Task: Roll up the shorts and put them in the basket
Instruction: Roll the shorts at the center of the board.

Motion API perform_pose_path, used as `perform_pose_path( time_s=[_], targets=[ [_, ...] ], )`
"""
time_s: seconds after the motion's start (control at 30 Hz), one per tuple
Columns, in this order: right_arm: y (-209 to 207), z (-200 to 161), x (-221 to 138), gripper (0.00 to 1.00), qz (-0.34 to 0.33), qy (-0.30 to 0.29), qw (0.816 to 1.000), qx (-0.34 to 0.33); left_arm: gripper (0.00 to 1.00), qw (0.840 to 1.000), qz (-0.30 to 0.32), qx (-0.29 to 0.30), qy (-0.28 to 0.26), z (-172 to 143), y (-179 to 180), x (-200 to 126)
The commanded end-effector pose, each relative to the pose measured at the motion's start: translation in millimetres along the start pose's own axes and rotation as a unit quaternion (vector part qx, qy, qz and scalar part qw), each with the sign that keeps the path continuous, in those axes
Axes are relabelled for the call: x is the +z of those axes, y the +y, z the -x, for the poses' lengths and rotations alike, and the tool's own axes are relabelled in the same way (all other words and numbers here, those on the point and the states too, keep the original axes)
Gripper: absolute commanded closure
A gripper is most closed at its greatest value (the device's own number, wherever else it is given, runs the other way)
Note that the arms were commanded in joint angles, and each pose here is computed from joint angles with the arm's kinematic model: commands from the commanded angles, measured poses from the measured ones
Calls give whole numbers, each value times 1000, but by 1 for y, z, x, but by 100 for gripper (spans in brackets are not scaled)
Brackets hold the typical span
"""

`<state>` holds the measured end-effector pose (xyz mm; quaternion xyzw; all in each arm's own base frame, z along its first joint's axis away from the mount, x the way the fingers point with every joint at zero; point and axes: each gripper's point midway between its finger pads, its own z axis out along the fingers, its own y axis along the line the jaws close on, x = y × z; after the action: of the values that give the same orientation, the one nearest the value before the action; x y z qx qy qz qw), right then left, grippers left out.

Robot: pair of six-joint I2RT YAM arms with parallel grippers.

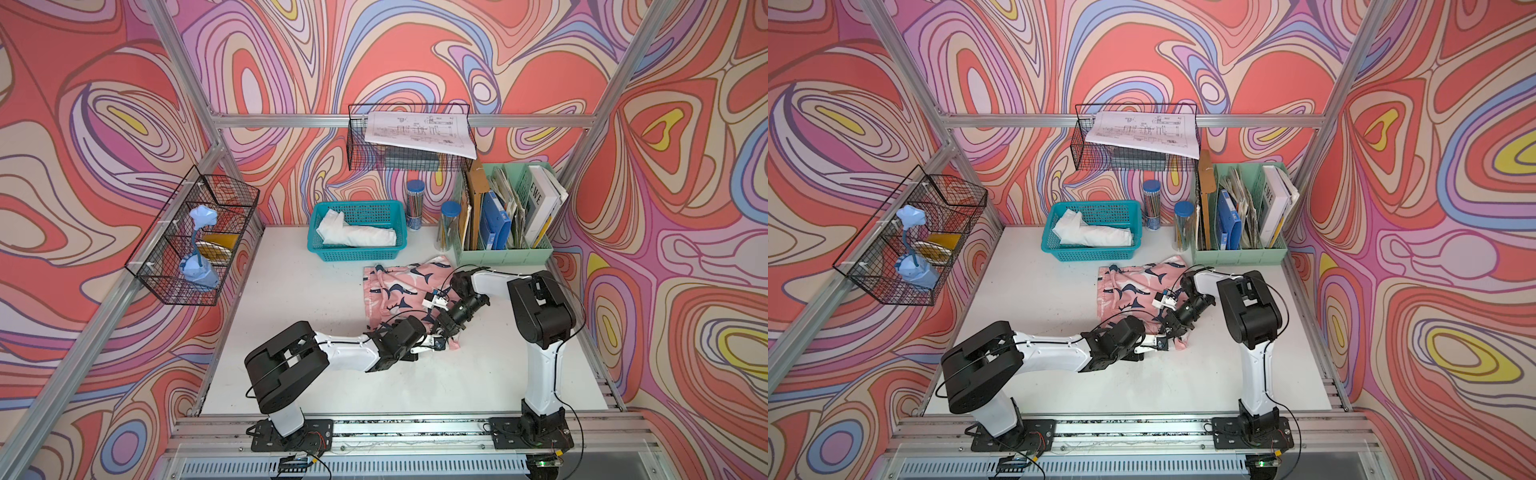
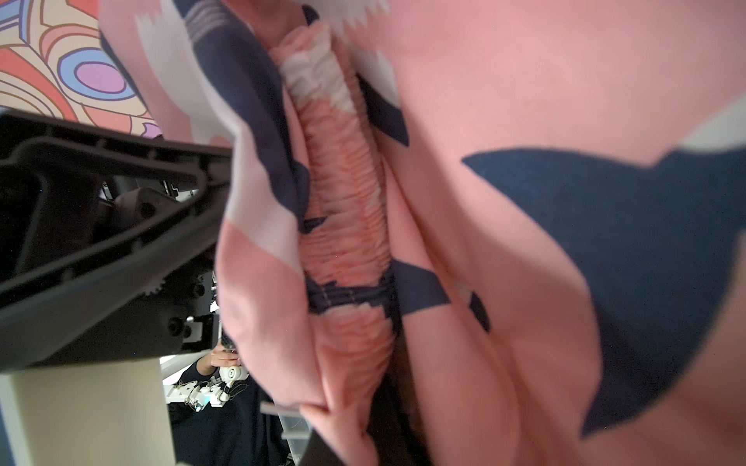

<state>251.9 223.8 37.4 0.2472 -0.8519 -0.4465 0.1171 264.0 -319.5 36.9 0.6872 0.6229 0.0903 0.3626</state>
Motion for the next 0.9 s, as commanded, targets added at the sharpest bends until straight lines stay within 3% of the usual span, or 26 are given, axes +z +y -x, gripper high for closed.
perform_pose_path(
  time_s=[0.0, 0.1, 0.27, 0.53, 0.67, 0.7, 0.73, 0.77, 0.87],
  targets=[
    [3, 1, -3, 100, 8, -2, 1000, -2, 47, 997, -55, 25, 50, -30, -29, 4],
    [3, 1, -2, 100, 9, -1, 1000, -1, 72, 997, -56, 24, 46, -31, -30, 1],
    [3, 2, -2, 100, 12, -3, 1000, 0, 99, 996, -68, 25, 46, -31, -34, 0],
    [-3, 11, -6, 100, -11, -29, 999, 14, 100, 996, -78, 21, 46, -27, -32, -4],
    [-14, 23, -25, 80, -32, -71, 996, 35, 100, 996, -77, 20, 42, -25, -29, -12],
    [-13, 29, -31, 60, -30, -89, 995, 35, 100, 996, -77, 19, 42, -26, -28, -14],
    [-11, 35, -39, 11, -28, -107, 993, 32, 100, 996, -77, 12, 40, -25, -28, -16],
    [-10, 38, -45, 2, -30, -119, 992, 31, 100, 996, -76, 4, 40, -25, -27, -18],
    [-15, 46, -67, 2, -45, -160, 985, 39, 100, 996, -77, -2, 37, -24, -26, -23]
  ],
)
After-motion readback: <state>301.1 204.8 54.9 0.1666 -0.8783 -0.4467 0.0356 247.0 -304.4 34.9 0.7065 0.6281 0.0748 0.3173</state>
